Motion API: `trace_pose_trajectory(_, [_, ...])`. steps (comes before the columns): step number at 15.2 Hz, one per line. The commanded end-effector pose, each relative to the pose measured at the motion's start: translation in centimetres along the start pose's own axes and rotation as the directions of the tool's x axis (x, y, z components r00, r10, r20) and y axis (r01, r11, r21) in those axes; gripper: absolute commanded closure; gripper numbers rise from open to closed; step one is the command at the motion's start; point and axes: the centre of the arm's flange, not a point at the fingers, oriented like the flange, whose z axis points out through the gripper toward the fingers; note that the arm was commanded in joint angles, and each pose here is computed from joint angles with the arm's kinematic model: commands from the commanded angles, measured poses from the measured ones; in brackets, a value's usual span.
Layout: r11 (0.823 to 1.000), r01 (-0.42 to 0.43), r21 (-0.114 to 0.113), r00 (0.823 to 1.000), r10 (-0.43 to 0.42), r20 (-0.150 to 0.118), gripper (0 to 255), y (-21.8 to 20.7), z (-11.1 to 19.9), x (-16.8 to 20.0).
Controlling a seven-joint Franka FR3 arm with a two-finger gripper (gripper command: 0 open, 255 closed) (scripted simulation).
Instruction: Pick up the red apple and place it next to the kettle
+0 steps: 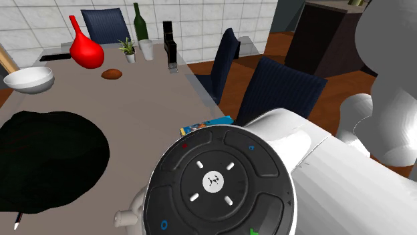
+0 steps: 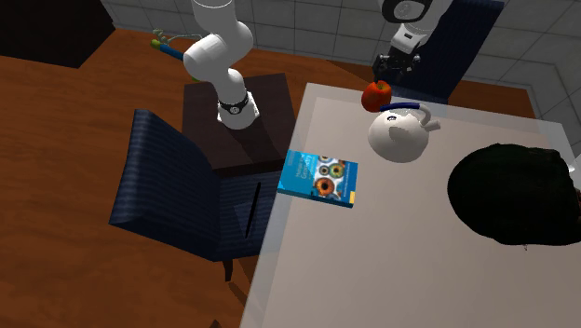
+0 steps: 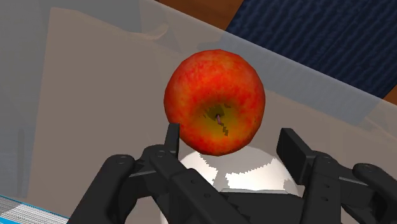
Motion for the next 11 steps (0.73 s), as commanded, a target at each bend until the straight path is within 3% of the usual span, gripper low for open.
trace_pose_trajectory(1, [1.000, 0.000, 0.000, 1.000, 0.000, 0.000, 0, 0.0, 0.0, 0.0])
trace_pose_trajectory(3, [1.000, 0.000, 0.000, 1.000, 0.000, 0.000, 0, 0.0, 0.0, 0.0])
trace_pose_trajectory(7, [1.000, 0.000, 0.000, 1.000, 0.000, 0.000, 0, 0.0, -5.0, 0.0])
trace_pose_trajectory(11, [1.000, 0.000, 0.000, 1.000, 0.000, 0.000, 0, 0.0, -5.0, 0.0])
